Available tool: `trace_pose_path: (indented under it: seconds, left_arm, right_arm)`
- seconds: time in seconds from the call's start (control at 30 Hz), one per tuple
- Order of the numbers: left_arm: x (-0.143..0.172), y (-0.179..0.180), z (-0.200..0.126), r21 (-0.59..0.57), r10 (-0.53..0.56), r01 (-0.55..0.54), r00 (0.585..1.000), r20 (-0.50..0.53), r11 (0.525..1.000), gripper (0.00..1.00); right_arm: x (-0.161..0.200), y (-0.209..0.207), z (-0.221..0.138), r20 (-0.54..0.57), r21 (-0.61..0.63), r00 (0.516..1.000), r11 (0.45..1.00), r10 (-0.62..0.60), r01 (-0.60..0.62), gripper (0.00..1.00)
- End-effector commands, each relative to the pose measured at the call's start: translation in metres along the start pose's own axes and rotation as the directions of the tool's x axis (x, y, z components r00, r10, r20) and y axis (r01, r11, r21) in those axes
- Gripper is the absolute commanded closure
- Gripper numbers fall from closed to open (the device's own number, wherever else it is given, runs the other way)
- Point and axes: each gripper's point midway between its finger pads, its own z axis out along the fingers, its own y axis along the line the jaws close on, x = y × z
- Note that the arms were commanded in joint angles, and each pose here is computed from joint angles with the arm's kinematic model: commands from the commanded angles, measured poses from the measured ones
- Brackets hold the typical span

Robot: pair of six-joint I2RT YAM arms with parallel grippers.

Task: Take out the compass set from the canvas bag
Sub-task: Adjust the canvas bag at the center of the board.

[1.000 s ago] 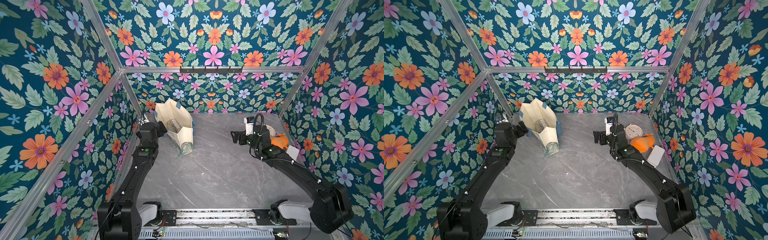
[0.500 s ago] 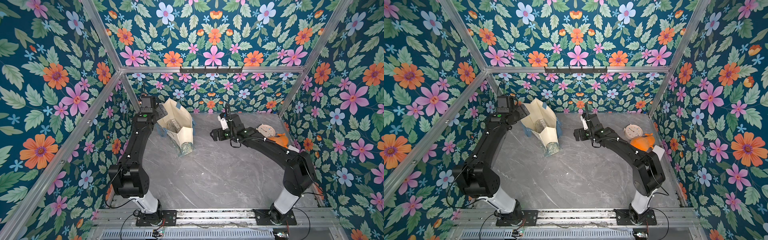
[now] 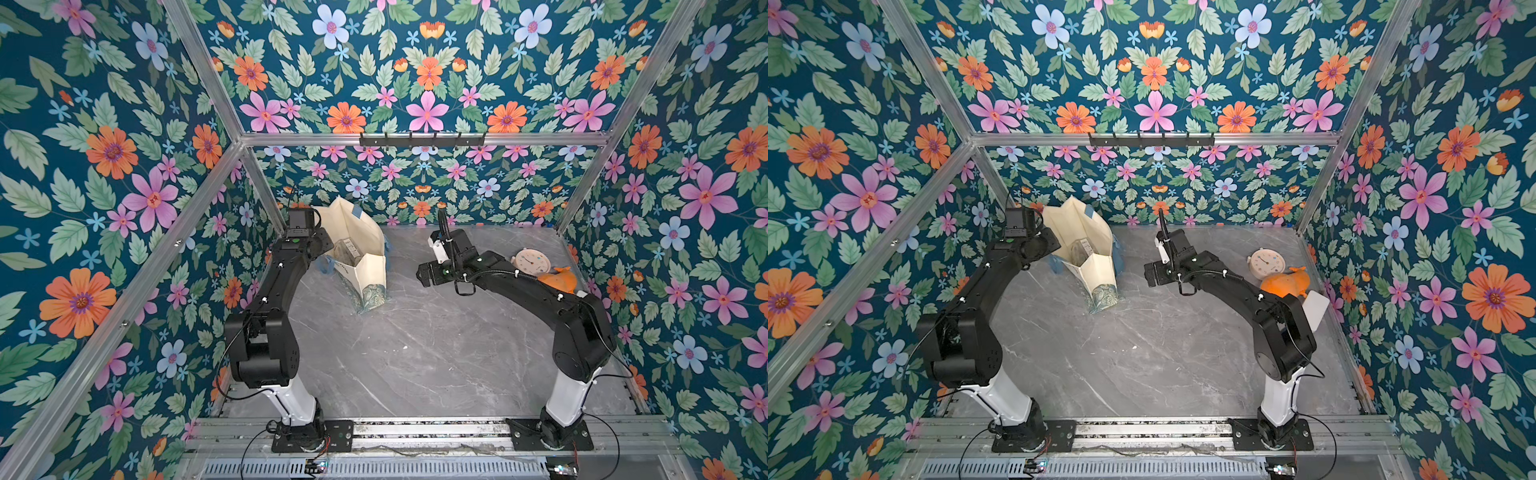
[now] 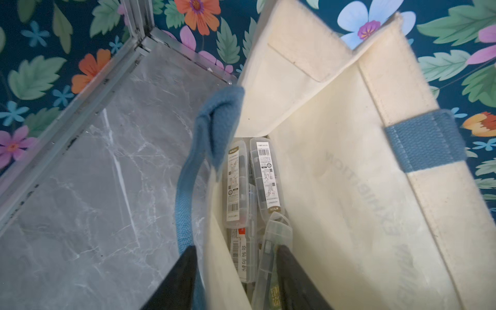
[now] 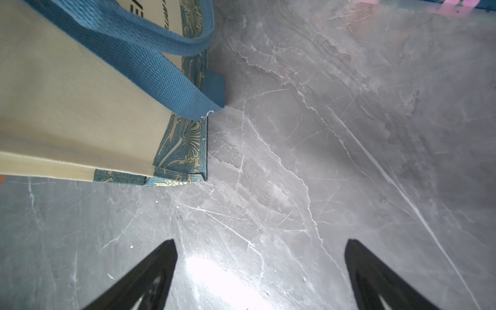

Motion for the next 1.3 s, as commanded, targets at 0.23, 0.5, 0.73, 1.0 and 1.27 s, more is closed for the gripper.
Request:
trace_pose_path:
  seconds: [0.23, 0.5, 0.73, 1.0, 1.27]
  left_arm:
    - [-0.038, -0.040, -0.011, 0.020, 0.219, -0.223, 0.968, 0.118, 0.975, 1.00]
    - [0.001, -0.150, -0.036, 0.099, 0.542, -0.553, 0.832, 0.119, 0.827, 1.00]
    - [0.052, -0.196, -0.068, 0.168, 0.705, -0.719, 0.695, 0.140, 0.675, 1.00]
    - [0.095, -0.202, -0.080, 0.216, 0.759, -0.770, 0.634, 0.150, 0.601, 1.00]
    - [0.100, -0.214, -0.095, 0.210, 0.785, -0.808, 0.587, 0.201, 0.551, 1.00]
  right_arm:
    - [-0.001, 0.002, -0.030, 0.019, 0.004, 1.000, 1.000, -0.001, 0.001, 0.01]
    - [0.001, 0.017, -0.080, 0.068, -0.080, 0.997, 0.996, 0.044, -0.038, 0.03]
    - [0.017, 0.014, -0.105, 0.111, -0.070, 0.990, 0.992, -0.092, 0.100, 0.04]
    - [-0.030, -0.014, -0.130, 0.351, 0.196, 0.818, 0.890, -0.456, 0.412, 0.04]
    - [-0.079, -0.031, -0.103, 0.304, 0.213, 0.825, 0.878, -0.476, 0.428, 0.04]
